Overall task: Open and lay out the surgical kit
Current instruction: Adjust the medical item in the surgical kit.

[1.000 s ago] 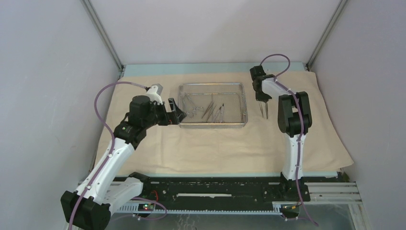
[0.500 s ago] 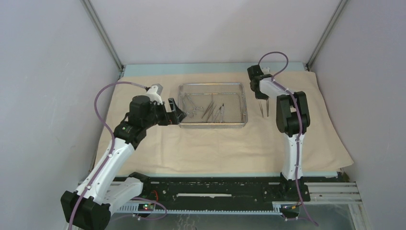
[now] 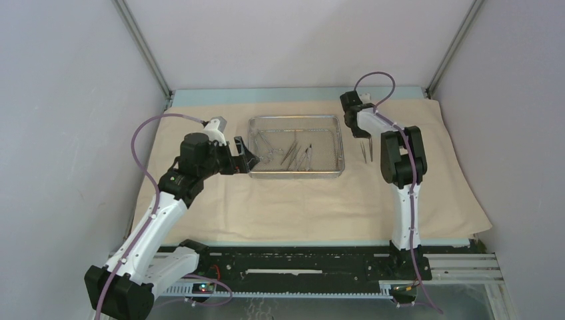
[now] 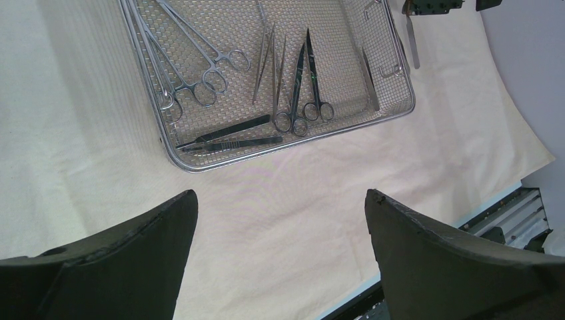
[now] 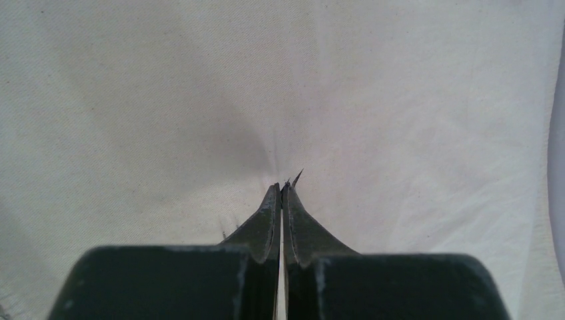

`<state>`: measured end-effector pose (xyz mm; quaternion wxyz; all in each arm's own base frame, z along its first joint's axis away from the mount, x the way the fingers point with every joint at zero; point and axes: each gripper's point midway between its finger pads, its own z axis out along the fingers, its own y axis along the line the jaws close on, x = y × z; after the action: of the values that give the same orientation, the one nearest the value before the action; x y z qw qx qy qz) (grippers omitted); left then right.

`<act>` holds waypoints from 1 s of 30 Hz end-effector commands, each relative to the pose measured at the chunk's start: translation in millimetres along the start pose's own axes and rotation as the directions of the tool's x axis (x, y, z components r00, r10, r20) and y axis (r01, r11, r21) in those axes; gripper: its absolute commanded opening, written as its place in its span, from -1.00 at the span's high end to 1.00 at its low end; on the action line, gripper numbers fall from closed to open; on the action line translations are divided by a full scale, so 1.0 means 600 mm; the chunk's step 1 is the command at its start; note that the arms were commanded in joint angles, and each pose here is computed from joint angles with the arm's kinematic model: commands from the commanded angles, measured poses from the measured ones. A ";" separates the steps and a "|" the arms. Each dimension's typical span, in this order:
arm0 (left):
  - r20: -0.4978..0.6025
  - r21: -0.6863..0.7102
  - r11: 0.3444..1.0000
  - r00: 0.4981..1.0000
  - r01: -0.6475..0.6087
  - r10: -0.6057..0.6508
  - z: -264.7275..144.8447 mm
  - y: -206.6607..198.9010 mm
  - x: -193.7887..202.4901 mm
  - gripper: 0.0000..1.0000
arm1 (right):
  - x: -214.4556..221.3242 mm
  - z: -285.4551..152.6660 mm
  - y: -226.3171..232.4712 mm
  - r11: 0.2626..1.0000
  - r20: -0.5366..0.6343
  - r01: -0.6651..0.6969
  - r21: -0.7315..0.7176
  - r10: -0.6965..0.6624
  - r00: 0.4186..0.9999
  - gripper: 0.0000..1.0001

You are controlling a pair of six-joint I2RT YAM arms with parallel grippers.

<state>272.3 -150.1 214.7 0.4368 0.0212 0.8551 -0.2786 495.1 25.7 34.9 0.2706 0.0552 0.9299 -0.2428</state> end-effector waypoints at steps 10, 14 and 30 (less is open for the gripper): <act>0.044 0.020 1.000 0.999 -0.009 0.008 -0.003 -0.008 -0.021 -1.00 | -0.015 -0.001 0.004 0.999 0.026 0.035 0.030 -0.036 0.999 0.88; 0.042 0.019 1.000 0.999 -0.009 0.008 -0.003 -0.008 -0.020 -1.00 | -0.015 -0.002 0.005 0.999 0.024 0.037 0.027 -0.038 0.999 0.82; 0.045 0.018 1.000 0.999 -0.009 0.008 -0.004 -0.008 -0.021 -1.00 | -0.025 -0.011 0.012 1.000 0.027 0.031 0.005 -0.031 0.999 0.70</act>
<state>272.3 -150.1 214.7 0.4368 0.0212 0.8551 -0.2786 497.6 31.7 32.6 0.2646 0.0346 0.9315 -0.2473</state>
